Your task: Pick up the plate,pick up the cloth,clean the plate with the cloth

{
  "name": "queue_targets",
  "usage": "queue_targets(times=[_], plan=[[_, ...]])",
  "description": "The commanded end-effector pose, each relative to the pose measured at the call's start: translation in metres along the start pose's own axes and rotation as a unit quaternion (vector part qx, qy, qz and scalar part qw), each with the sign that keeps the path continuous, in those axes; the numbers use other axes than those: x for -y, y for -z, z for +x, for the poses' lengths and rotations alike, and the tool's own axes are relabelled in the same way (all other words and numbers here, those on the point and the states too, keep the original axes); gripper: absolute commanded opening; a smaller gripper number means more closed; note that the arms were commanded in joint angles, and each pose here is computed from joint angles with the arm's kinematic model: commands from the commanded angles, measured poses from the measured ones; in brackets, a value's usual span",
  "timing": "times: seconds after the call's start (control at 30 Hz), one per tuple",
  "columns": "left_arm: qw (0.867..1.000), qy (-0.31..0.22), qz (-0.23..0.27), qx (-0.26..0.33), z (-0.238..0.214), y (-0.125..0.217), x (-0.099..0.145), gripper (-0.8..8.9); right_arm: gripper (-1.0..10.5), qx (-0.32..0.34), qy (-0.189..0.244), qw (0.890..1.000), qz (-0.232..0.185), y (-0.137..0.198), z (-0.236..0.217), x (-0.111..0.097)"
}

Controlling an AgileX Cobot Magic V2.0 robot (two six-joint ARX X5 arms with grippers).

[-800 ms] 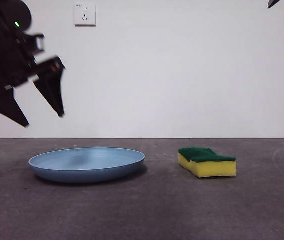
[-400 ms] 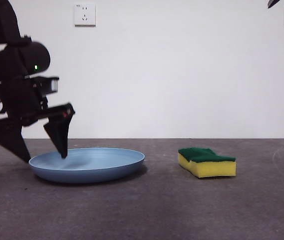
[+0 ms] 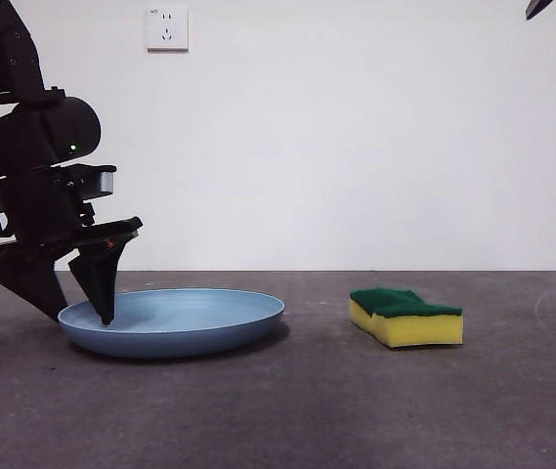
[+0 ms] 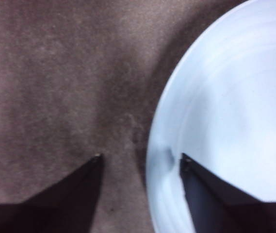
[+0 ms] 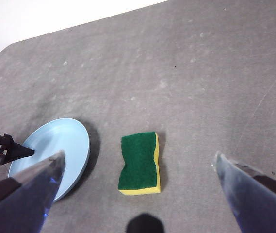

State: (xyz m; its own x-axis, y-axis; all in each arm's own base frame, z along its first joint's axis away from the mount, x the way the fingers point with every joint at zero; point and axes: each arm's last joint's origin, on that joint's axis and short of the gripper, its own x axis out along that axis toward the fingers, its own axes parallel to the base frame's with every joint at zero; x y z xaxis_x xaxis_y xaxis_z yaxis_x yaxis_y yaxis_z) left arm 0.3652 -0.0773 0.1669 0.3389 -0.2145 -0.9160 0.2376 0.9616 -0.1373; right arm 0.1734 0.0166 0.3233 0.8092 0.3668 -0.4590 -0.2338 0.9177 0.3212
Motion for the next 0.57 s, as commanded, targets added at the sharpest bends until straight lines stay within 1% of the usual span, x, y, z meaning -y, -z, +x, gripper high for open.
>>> queue_targets(times=[0.03,0.13,0.23,0.37,0.43,0.57], plan=[[1.000,0.008,0.006,-0.020,0.010,0.005,0.001,-0.08,5.5,0.003,-0.002,1.000,-0.003,-0.001,0.000,-0.001],[1.000,0.011,0.010,-0.014,0.005,0.004,0.002,-0.08,4.7,0.007,-0.003,1.000,-0.004,-0.002,-0.001,-0.001],[1.000,0.012,0.013,-0.003,-0.003,0.002,0.003,-0.08,4.6,0.016,-0.008,1.000,-0.006,-0.003,-0.001,-0.001],[1.000,0.012,0.019,0.018,-0.023,0.000,0.006,-0.08,4.6,0.026,-0.059,0.998,-0.016,-0.007,0.000,-0.005],[0.999,0.011,0.027,0.036,-0.038,-0.001,0.008,-0.08,4.6,0.025,-0.075,0.997,-0.019,-0.009,0.003,-0.006],[0.997,0.010,0.033,0.074,-0.073,-0.001,0.013,-0.08,4.6,0.004,-0.089,0.996,-0.024,-0.015,0.013,-0.012]])
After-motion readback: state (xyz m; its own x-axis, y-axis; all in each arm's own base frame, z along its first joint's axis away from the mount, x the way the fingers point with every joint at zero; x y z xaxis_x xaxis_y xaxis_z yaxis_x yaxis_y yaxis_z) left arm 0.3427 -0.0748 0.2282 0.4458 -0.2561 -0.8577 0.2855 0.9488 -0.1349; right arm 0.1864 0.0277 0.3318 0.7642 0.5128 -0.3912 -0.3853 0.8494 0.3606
